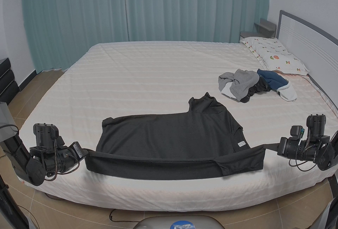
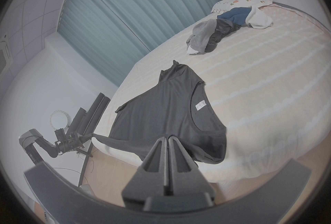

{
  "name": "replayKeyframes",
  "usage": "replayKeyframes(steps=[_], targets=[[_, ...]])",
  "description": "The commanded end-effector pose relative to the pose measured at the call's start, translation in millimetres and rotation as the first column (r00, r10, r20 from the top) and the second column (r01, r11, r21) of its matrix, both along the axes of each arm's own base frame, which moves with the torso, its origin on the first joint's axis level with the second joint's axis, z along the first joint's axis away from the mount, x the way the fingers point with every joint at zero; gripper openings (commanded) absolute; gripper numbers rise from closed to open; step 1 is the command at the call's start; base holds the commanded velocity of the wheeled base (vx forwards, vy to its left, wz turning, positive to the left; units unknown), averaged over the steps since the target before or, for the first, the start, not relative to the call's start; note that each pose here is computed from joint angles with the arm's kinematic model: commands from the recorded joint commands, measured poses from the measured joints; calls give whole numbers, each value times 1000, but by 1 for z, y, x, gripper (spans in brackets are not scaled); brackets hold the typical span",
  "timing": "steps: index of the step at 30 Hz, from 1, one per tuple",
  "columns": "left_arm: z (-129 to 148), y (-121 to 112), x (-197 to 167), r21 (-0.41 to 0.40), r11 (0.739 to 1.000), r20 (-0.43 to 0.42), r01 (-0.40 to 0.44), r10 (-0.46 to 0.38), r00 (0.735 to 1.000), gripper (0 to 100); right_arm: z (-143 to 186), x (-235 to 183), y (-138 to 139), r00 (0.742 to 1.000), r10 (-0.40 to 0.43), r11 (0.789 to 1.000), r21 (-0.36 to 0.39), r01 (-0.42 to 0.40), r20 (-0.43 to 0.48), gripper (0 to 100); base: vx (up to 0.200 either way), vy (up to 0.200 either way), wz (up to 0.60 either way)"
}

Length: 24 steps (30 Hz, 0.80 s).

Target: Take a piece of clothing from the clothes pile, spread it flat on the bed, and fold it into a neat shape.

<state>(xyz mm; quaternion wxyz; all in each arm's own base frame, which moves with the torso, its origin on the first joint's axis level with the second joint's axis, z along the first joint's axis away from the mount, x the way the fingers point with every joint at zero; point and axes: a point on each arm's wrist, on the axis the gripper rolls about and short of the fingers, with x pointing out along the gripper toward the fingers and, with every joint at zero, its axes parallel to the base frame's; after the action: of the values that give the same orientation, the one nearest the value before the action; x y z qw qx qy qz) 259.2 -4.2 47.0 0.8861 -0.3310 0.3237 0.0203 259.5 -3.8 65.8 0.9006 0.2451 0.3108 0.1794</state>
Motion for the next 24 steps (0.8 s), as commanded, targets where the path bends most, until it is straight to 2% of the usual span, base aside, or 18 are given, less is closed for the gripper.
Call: replayKeyframes(steps=[1,10,13,17,24], targets=[[-6,1,5,-6,1000,-15,-7,7,1000,0,-5,7,2,1000,8,1000,1,-8,-4,0,0,0,0],[-17,0,21,-22,1000,-33,-17,17,999,0,-21,23,7,1000,-9,1000,-21,9,5,0,0,0,0],[-19,-1,31,-58,997,-32,-42,40,999,0,-27,32,7,999,-35,999,-5,35,4,0,0,0,0],[-24,-1,39,-64,997,-33,-43,41,999,0,-33,41,5,997,-71,997,10,71,15,0,0,0,0],[-30,-2,52,-65,997,-27,-42,40,999,0,-46,47,5,997,-76,997,20,75,10,0,0,0,0]])
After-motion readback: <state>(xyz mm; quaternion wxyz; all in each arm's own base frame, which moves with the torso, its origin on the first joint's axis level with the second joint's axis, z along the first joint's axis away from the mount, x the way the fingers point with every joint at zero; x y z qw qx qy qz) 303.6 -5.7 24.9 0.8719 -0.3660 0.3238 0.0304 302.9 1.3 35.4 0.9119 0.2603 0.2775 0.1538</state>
